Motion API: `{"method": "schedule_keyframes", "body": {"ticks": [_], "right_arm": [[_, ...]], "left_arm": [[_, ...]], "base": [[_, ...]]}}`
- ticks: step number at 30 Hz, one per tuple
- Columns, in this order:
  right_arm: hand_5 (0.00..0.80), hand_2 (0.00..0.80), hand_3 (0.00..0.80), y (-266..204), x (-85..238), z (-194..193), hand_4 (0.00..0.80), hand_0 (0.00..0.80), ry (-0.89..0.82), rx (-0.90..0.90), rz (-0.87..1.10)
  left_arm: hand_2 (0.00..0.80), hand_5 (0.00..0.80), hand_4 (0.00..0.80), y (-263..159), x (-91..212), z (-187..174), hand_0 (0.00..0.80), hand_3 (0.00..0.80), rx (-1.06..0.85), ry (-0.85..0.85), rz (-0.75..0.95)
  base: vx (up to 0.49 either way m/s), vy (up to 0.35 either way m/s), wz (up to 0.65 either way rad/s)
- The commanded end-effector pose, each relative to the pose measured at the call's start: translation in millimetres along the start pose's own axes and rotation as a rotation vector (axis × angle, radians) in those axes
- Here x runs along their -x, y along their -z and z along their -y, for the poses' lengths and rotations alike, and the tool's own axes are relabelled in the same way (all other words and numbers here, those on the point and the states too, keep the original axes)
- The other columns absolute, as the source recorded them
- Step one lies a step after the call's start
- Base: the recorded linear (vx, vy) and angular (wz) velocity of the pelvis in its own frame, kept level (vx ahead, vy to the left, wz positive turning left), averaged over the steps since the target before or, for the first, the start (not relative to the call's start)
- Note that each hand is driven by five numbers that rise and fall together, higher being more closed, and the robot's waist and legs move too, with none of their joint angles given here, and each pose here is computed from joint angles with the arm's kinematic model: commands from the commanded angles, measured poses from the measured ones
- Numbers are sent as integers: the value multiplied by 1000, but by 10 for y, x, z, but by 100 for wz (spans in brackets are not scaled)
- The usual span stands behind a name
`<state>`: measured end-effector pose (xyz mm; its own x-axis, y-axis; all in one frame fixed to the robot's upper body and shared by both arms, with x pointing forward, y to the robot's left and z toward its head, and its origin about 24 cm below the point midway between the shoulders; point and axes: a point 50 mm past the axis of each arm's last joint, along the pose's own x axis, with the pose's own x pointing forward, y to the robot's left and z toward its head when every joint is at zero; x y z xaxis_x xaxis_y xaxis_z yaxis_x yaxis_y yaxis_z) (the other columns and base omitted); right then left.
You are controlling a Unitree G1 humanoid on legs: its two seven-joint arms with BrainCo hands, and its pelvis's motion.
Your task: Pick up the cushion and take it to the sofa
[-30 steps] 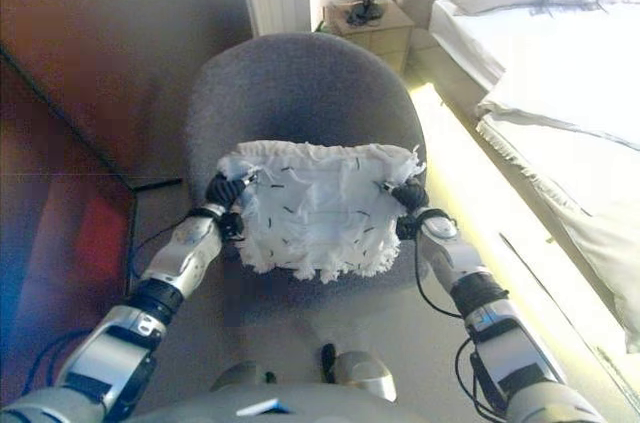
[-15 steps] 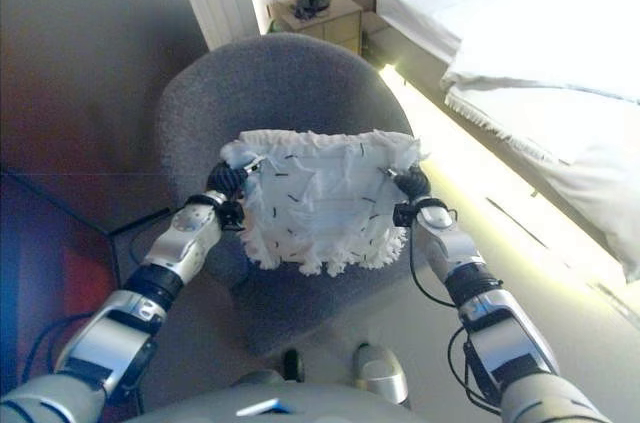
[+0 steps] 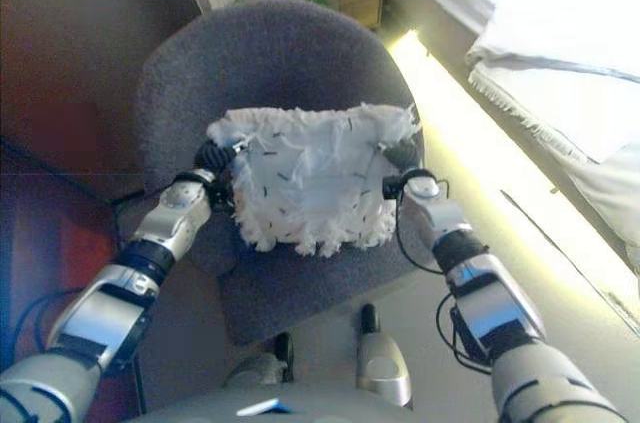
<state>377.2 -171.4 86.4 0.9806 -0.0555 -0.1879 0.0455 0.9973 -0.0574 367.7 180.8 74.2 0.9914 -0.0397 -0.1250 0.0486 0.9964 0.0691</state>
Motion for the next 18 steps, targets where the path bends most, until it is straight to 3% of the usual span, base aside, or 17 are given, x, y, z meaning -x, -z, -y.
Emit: {"method": "schedule_keyframes", "body": {"ticks": [1, 11, 14, 18], "right_arm": [[800, 800, 800, -699, -51, -300, 800, 800, -101, -87, 257], [800, 800, 800, -794, -185, -251, 800, 800, -111, -73, 205], [800, 800, 800, -992, -223, -279, 800, 800, -85, -61, 239], [800, 800, 800, -1142, -245, -235, 800, 800, -54, -43, 243]], "left_arm": [[800, 800, 800, -692, -107, -127, 800, 800, 51, -45, 271], [800, 800, 800, -1031, -246, -110, 800, 800, 60, -96, 280], [800, 800, 800, -1292, -302, -124, 800, 800, 49, -114, 307], [800, 800, 800, -1287, -331, -182, 800, 800, 63, -106, 270]], "base": [[9, -19, 15], [27, -32, 15], [-56, -36, 5], [51, -12, 5]]}}
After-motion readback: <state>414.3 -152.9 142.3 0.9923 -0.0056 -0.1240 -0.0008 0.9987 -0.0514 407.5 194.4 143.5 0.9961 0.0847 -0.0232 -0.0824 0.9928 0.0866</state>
